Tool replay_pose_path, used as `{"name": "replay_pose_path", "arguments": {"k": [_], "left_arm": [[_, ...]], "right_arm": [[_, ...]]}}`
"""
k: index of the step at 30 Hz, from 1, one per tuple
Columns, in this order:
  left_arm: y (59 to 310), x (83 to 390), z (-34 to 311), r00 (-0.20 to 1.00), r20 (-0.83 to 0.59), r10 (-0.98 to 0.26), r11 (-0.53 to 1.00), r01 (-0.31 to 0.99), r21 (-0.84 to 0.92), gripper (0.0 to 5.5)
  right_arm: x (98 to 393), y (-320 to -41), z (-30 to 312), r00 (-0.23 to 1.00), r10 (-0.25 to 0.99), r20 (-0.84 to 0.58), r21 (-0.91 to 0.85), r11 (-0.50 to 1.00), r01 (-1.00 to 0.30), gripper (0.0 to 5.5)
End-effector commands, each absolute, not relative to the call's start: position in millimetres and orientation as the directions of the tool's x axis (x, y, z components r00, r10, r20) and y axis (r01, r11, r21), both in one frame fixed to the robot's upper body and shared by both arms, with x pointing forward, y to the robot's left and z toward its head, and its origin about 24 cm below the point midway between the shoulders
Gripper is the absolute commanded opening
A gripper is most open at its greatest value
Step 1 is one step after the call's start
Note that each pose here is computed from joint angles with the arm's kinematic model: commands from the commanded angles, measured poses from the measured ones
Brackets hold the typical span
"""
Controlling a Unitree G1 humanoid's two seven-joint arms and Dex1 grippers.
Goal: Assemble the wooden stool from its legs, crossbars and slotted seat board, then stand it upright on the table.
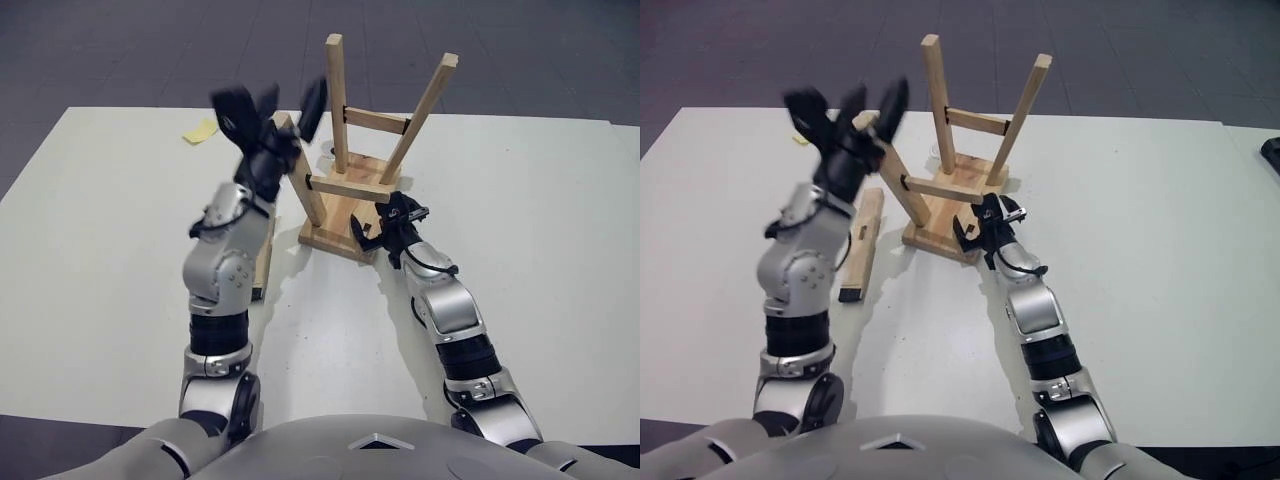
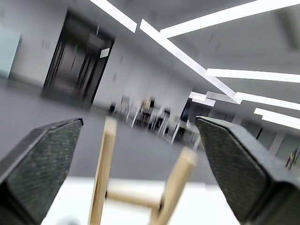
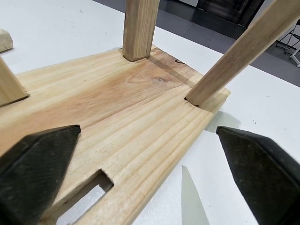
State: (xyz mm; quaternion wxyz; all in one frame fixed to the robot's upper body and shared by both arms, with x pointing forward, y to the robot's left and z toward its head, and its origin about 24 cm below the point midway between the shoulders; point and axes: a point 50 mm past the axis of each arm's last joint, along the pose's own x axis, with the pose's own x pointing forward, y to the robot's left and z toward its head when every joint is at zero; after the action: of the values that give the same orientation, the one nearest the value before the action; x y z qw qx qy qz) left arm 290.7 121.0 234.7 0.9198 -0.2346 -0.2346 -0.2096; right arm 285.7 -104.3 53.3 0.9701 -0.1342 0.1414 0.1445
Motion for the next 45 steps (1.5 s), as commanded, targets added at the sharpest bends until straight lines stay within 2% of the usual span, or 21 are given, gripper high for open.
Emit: {"name": "replay_pose_path", "arguments": {"k": [1, 6, 10, 14, 20, 25, 31, 38, 45], "left_arm": [[156, 292, 245, 0.846, 0.494, -0.199, 0.902, 0.355, -0.246, 5.27], [185, 281, 174, 0.978, 0.142, -0.151, 0.984, 0.163, -0.077, 5.37], [175, 257, 114, 0.965, -0.183, -0.189, 0.975, 0.163, -0.148, 5.37], [158, 250, 104, 0.929, -0.259, -0.265, 0.955, 0.214, -0.207, 5.37], [168, 242, 72, 0.864, -0.478, -0.156, 0.984, 0.177, -0.002, 5.37], [175, 236, 49, 0.804, -0.586, -0.099, 0.978, 0.187, 0.092, 5.37], [175, 220, 22, 0.671, -0.723, -0.166, 0.954, 0.294, 0.054, 4.37], [211, 214, 4, 0.603, -0.788, -0.124, 0.968, 0.249, 0.038, 3.27], [237, 200, -19, 0.535, -0.838, -0.11, 0.957, 0.284, 0.056, 2.32]], "right_arm": [[277, -112, 40, 0.906, 0.201, -0.372, -0.233, 0.925, -0.301, 5.4], [274, -121, 43, 0.919, 0.162, -0.36, -0.249, 0.932, -0.262, 5.4], [270, -127, 42, 0.922, 0.13, -0.364, -0.251, 0.94, -0.231, 5.4], [264, -131, 38, 0.917, 0.113, -0.383, -0.248, 0.943, -0.22, 5.4], [262, -135, 38, 0.919, 0.101, -0.382, -0.245, 0.948, -0.205, 5.4], [263, -133, 42, 0.927, 0.106, -0.359, -0.226, 0.954, -0.196, 5.4], [265, -131, 55, 0.955, 0.104, -0.279, -0.231, 0.958, -0.172, 5.4], [269, -140, 78, 0.989, 0.034, -0.147, -0.234, 0.97, -0.068, 5.4], [275, -144, 101, 0.999, -0.007, -0.033, -0.224, 0.975, -0.001, 5.4]]}}
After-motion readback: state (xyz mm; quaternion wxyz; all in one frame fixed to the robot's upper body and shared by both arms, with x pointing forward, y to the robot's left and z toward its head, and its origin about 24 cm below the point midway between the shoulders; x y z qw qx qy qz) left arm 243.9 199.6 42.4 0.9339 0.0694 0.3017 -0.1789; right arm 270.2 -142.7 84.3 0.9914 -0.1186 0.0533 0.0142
